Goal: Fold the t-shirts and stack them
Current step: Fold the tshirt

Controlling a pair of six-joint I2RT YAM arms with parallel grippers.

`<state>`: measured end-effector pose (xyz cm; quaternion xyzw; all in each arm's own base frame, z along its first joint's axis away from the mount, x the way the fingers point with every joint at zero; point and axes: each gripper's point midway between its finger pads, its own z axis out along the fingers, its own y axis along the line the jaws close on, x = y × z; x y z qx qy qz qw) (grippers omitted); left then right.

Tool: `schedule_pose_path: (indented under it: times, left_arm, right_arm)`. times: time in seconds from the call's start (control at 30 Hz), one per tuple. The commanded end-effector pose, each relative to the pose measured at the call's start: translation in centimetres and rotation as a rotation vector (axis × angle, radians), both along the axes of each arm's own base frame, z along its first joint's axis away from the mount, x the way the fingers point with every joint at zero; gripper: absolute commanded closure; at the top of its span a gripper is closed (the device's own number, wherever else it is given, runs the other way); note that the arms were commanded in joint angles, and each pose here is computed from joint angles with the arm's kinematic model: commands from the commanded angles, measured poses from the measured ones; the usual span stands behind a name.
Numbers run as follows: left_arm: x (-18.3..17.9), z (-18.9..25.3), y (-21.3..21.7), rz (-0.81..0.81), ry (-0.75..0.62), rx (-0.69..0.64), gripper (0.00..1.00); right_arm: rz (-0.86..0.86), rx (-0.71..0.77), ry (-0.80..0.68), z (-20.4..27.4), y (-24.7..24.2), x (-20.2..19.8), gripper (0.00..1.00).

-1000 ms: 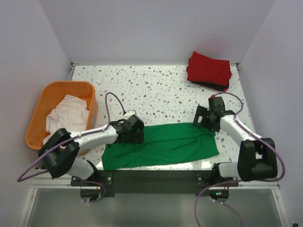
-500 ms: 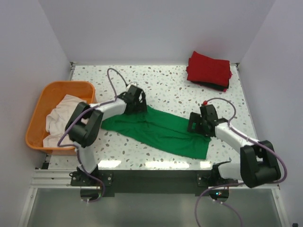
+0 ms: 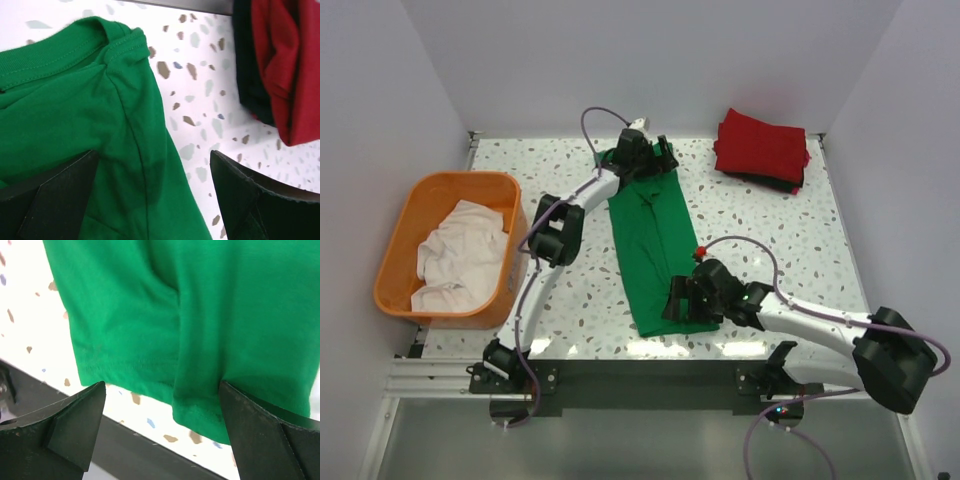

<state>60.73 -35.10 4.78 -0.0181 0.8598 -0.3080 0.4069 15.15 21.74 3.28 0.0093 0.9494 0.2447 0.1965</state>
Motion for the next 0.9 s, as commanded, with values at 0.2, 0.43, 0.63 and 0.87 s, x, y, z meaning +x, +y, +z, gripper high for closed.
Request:
schedule_pose_path:
  times: [0.2,0.43,0.63,0.87]
  left_arm:
    - [-4.6,-2.3,-6.0,-0.215,0.019,-0.144,0.00]
    - [-3.3,4.5,-6.7,-0.208,-0.098,-0.167,0.00]
    - [-3.4,16.9,-5.4,-0.178,-0.277,-0.170,0.00]
    - [-11.5,25.0,-1.7,-0.188,-0.321,-0.040,0.00]
  right_arm:
    - [0.027,-0.073,-0.024,2.3,2.4,1.3,0.01]
    - [-0.028,-0.098,-0.147,7.1,1.8,3.6,0.01]
    - [-0.091,-0.066,-0.157,8.2,-0.2,2.5,0.01]
    - [-0.178,-0.179,-0.119,6.3,-5.0,0.3,0.01]
